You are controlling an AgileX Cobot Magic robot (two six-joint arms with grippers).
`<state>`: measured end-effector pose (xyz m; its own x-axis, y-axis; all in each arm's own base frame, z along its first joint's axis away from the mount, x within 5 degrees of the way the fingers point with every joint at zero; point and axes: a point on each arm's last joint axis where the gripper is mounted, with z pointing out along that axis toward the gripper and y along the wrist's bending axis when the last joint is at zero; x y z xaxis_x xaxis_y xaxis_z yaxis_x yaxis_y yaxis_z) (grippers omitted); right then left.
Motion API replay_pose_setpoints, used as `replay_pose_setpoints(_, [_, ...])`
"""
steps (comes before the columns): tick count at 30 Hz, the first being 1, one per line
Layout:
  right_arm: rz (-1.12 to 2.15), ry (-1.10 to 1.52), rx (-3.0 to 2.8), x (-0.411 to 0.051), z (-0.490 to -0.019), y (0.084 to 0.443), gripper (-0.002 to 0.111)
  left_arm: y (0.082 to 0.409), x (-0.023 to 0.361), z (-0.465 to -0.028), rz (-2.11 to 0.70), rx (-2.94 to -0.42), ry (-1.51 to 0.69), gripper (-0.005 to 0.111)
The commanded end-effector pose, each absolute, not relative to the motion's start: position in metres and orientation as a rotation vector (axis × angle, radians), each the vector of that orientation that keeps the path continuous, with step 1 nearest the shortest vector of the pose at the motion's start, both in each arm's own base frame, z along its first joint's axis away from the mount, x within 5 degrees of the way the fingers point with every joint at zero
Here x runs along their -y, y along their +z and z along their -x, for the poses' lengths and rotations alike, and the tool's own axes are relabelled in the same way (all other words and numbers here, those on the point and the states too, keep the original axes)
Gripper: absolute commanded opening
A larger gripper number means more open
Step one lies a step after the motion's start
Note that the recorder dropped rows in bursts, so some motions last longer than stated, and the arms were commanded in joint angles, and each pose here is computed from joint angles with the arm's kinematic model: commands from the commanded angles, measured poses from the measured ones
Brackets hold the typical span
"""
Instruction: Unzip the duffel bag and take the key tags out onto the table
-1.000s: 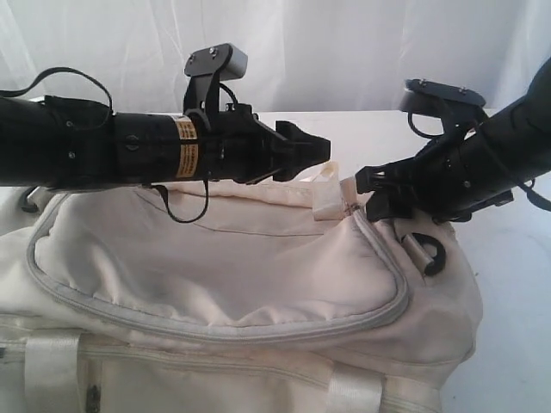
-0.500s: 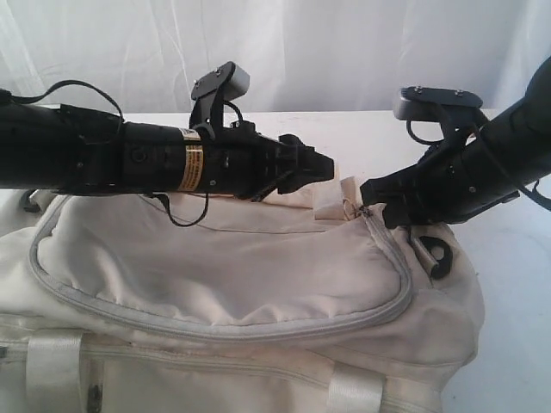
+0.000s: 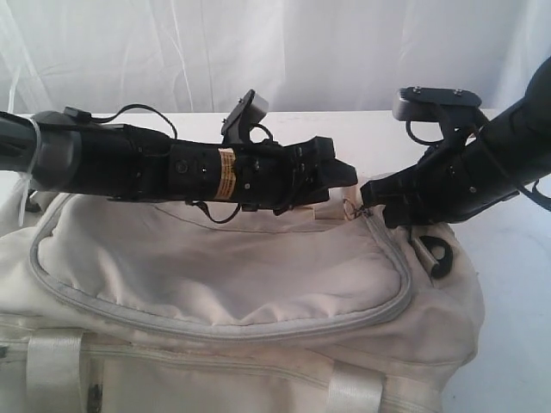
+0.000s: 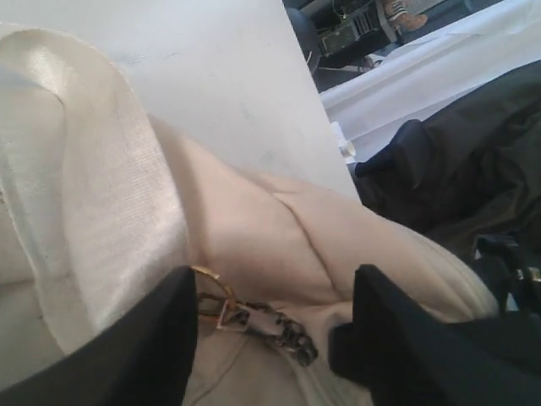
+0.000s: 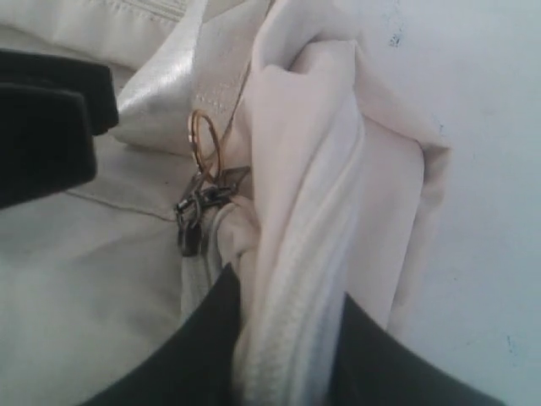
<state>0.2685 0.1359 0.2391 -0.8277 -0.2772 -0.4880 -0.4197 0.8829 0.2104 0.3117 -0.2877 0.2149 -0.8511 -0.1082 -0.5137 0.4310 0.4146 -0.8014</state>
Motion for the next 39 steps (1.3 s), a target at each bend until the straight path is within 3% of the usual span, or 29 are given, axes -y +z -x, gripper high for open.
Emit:
replay_pose_setpoints(1, [0.556, 0.383, -2.567, -0.135, -0.271, 0.24, 0.0, 0.218, 0.297, -0.313, -0.28, -2.161, -1.561, 0.059])
replay_pose_setpoints(14, [0.572, 0.369, -2.525, -0.135, -0.274, 0.241, 0.0, 0.21, 0.297, -0.315, -0.302, -2.192, -1.509, 0.059])
replay_pose_setpoints(30, [0.569, 0.368, -2.517, -0.135, -0.274, 0.241, 0.0, 0.179, 0.304, -0.321, -0.121, -2.213, -1.669, 0.059])
replay_pose_setpoints(39, [0.564, 0.366, -2.505, -0.135, -0.275, 0.242, 0.0, 0.177, 0.304, -0.322, -0.139, -2.233, -1.63, 0.059])
